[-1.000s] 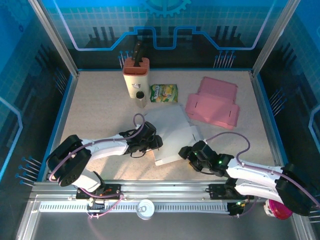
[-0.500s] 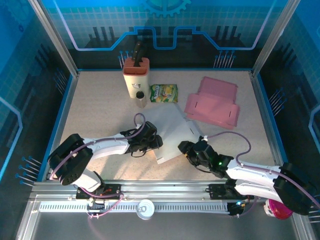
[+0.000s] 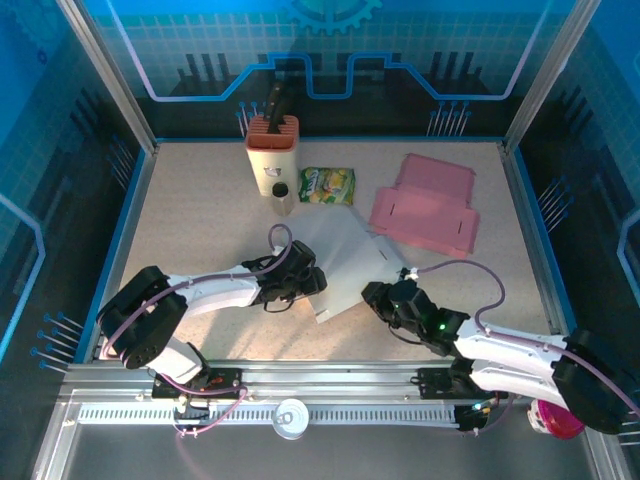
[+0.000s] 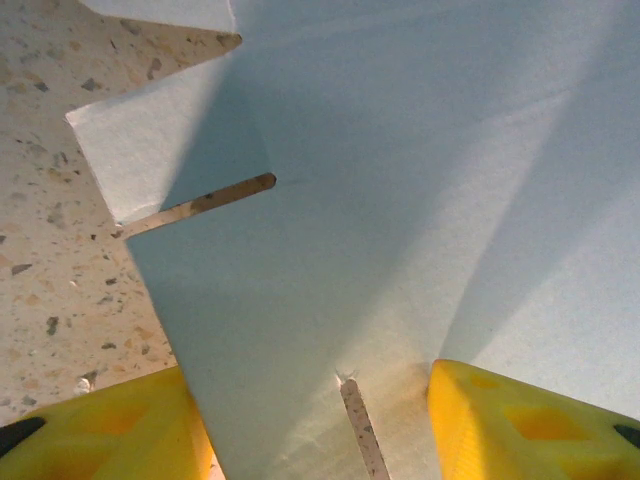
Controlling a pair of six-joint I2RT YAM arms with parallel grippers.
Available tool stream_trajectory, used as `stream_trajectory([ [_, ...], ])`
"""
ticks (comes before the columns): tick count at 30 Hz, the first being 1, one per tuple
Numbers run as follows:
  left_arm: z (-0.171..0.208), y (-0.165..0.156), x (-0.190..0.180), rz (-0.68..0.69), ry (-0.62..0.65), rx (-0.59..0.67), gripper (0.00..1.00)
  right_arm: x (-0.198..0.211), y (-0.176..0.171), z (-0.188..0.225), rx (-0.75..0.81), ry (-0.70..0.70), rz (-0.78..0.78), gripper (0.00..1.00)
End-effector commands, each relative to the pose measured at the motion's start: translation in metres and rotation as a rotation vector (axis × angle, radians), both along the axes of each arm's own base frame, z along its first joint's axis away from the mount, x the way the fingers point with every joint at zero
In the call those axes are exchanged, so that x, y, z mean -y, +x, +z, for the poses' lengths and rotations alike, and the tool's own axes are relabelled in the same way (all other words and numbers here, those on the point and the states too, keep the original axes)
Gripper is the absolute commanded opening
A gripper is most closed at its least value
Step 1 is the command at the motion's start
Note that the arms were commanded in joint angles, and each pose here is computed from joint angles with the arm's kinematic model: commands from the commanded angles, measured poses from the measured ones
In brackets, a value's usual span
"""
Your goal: Fold the paper box
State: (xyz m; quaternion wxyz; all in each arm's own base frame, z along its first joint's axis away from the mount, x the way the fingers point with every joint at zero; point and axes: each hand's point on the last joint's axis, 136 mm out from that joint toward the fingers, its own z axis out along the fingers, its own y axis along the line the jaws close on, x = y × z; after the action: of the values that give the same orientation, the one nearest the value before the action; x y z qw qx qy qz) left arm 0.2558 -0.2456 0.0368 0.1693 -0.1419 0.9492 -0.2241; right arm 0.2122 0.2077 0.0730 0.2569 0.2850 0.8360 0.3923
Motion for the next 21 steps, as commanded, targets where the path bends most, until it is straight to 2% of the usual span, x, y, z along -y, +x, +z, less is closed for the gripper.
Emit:
stream_trajectory([
  [1, 0.002, -0.006, 0.007, -0.042, -0.007, -0.023, 0.56, -0.012, 0.022, 0.037, 0.102, 0.063, -0.024, 0.18],
  [3, 0.004, -0.007, 0.007, -0.043, -0.01, -0.024, 0.57, -0.012, 0.025, 0.042, 0.119, 0.05, -0.029, 0.02],
  [4, 0.006, -0.008, 0.007, -0.044, -0.009, -0.022, 0.58, -0.012, 0.025, 0.045, 0.127, 0.042, -0.028, 0.0],
  [11, 0.045, -0.015, -0.001, -0.033, -0.013, 0.059, 0.74, -0.001, 0.025, 0.078, 0.191, -0.085, -0.01, 0.0],
  [21, 0.095, -0.024, -0.012, -0.032, -0.063, 0.127, 0.79, 0.006, 0.026, 0.125, 0.313, -0.188, 0.049, 0.0],
])
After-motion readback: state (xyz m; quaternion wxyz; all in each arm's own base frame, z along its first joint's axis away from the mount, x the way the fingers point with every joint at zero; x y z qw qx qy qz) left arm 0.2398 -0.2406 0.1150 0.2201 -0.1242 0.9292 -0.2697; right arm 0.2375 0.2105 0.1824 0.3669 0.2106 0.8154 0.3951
